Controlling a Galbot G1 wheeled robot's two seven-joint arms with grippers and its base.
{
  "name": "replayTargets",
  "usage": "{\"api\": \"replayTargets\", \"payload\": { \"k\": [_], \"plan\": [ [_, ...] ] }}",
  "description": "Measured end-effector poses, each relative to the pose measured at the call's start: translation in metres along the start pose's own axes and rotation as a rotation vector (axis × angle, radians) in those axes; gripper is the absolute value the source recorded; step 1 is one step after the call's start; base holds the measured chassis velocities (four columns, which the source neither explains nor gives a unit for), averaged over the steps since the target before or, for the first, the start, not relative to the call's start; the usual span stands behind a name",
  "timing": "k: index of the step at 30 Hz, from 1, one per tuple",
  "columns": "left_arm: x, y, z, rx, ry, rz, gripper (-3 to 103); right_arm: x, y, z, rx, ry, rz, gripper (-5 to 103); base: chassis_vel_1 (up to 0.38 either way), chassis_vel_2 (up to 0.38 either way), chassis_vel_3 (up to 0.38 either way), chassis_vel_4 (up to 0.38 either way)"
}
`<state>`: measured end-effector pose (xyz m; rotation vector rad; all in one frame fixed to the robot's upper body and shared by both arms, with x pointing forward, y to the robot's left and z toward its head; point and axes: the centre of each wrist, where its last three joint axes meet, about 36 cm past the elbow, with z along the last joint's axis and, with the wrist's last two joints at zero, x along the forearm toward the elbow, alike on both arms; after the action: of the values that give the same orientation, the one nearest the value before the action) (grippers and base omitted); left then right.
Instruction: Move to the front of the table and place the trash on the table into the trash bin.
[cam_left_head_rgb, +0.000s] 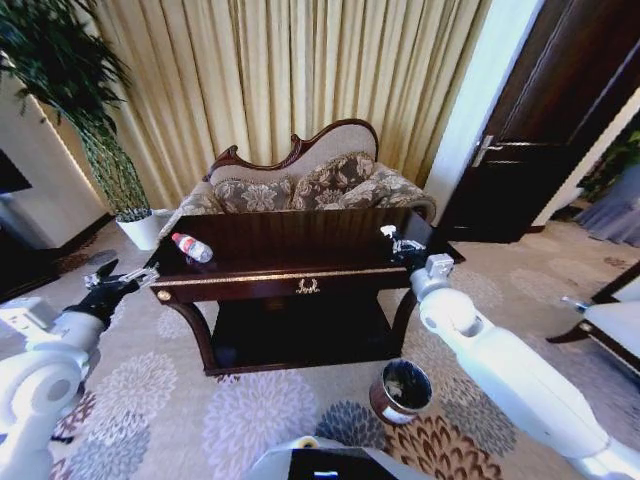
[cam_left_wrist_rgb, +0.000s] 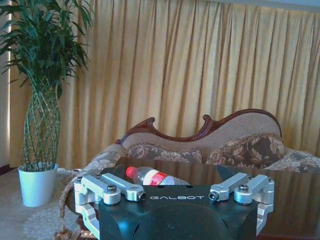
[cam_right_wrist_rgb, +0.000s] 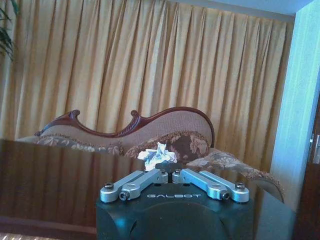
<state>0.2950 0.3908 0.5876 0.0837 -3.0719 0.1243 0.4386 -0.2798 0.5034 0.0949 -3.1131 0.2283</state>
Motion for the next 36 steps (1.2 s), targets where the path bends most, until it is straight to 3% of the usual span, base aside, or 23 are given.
{"api": "replayTargets", "payload": {
  "k": [10, 14, 17, 20, 21, 23, 25, 26, 36],
  "plan": [
    [0.002, -0.003, 0.002, 0.003, -0.008, 0.005, 100, 0.005, 0.005, 0.032, -0.003, 0.055, 0.019, 0, 0.059, -0.045, -0.053, 0.05],
    [0.002, -0.005, 0.004, 0.007, -0.005, 0.011, 100, 0.011, 0.001, 0.053, -0.002, 0.132, 0.048, 0, 0.0, 0.0, 0.0, 0.0],
    [0.002, -0.006, 0.004, 0.007, -0.006, 0.012, 100, 0.018, -0.006, 0.074, 0.022, 0.213, 0.083, 0, 0.0, 0.0, 0.0, 0.0],
    [0.002, -0.008, 0.005, 0.01, -0.008, 0.014, 100, 0.036, -0.016, 0.106, 0.036, 0.406, 0.14, 0, 0.0, 0.0, 0.0, 0.0],
    [0.002, -0.008, 0.005, 0.01, -0.008, 0.014, 100, 0.036, -0.016, 0.106, 0.036, 0.406, 0.14, 0, 0.0, 0.0, 0.0, 0.0],
    [0.001, -0.01, 0.006, 0.014, -0.01, 0.017, 100, 0.044, -0.021, 0.134, 0.041, 0.563, 0.174, 0, 0.0, 0.0, 0.0, 0.0],
    [0.001, -0.011, 0.007, 0.015, -0.011, 0.019, 100, 0.045, -0.022, 0.142, 0.042, 0.595, 0.182, 0, 0.0, 0.0, 0.0, 0.0],
    [0.001, -0.013, 0.008, 0.017, -0.014, 0.024, 100, 0.046, -0.023, 0.173, 0.062, 0.687, 0.206, 0, 0.0, 0.0, 0.0, 0.0],
    [0.011, -0.014, 0.001, 0.016, -0.029, 0.018, 100, 0.015, -0.022, 0.257, 0.168, 0.833, 0.277, 0, 0.0, 0.0, 0.0, 0.0]
  ]
}}
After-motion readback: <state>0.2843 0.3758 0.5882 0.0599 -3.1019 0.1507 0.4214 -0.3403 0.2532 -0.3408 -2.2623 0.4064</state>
